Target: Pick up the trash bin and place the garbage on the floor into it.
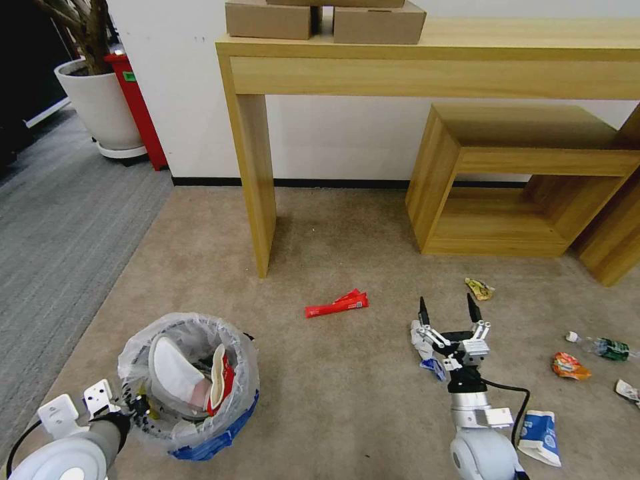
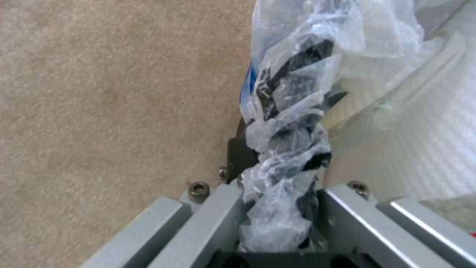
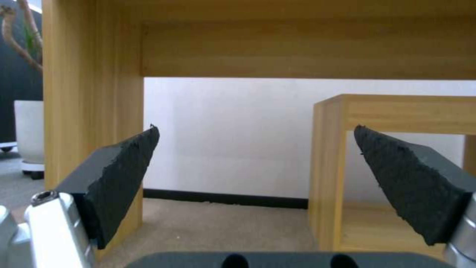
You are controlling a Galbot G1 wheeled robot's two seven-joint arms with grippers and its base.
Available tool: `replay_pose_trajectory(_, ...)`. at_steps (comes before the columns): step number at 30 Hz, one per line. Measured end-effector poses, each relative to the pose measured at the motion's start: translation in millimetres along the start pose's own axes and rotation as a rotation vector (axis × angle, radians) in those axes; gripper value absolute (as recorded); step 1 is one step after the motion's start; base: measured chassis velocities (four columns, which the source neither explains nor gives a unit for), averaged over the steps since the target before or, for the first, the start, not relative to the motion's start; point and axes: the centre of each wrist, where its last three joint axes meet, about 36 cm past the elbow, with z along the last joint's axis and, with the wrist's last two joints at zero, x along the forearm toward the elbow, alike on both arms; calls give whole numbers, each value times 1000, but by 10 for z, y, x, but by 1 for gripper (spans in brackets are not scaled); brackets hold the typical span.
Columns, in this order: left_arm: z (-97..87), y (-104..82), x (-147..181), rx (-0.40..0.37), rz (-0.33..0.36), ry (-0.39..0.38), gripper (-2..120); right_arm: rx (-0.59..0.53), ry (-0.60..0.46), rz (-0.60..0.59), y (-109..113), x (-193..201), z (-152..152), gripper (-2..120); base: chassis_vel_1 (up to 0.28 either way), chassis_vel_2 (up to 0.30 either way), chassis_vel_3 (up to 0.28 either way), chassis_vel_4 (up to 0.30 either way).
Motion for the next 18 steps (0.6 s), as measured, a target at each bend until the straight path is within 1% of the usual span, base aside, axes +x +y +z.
replay_pose_trajectory(4, 22, 1, 1, 8, -2, 3, 0, -5, 0, -11, 42, -29, 17, 100, -134, 142, 139, -130)
replay_pose_trajectory(13, 26, 1, -23, 9, -4, 5, 0, 7, -8, -31, 32, -31, 109, 100, -143, 165, 146, -162)
replay_pose_trajectory(18, 2, 8, -42, 6, -2, 7, 0, 13, -21, -34, 11, -87, 134, 100, -73, 67, 74, -67)
